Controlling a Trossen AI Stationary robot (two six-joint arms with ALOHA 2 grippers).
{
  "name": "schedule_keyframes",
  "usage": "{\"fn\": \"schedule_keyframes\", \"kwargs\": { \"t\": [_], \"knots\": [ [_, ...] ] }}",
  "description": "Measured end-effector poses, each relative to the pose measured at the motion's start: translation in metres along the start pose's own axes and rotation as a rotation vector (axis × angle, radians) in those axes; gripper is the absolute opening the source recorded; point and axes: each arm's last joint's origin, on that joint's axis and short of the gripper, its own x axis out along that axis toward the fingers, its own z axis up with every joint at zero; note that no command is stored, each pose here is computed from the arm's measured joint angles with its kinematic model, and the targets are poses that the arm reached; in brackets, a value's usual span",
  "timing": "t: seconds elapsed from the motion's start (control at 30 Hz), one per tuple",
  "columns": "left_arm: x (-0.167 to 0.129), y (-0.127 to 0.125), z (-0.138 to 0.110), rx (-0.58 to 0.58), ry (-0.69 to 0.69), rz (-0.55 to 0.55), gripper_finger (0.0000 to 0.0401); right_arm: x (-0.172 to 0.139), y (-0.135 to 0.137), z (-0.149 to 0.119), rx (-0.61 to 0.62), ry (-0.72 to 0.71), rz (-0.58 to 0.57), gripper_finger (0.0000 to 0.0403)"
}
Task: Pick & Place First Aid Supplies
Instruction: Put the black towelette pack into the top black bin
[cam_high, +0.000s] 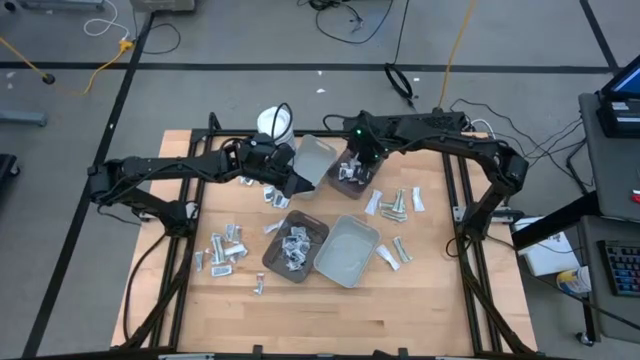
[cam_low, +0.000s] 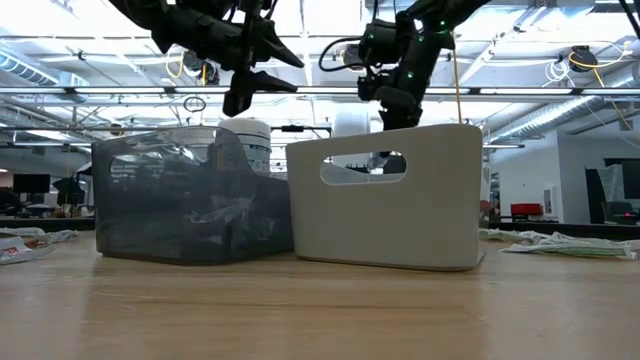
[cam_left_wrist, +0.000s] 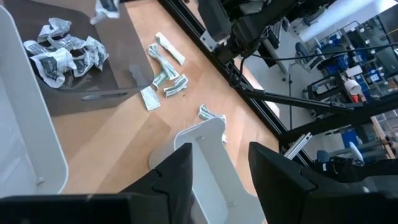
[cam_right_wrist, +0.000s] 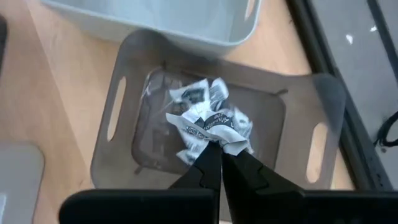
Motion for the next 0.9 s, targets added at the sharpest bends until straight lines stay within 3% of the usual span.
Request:
{"fn": "schedule_keyframes", "kwargs": {
  "t": [0.4,0.57,0.7,0.9],
  "knots": [
    [0.0,0.0,0.0,0.005,0.003,0.003,0.0157,0.057,-0.005,0.002,0.013,0.085,0.008,0.0],
    [0.0,0.0,0.0,0.016,0.005,0.004,0.0157,0.061,-0.006,0.005,0.006,0.053,0.004,0.0004],
    [0.0,0.0,-0.001,0.019,0.011,-0.003,0.0157,0.061,-0.005,0.005,0.004,0.06,0.008,0.0042],
    [-0.001,0.003,-0.003,-0.035,0.043,0.004,0.0165,0.058,-0.005,0.003,-0.005,0.067,0.008,0.0149]
  ]
}}
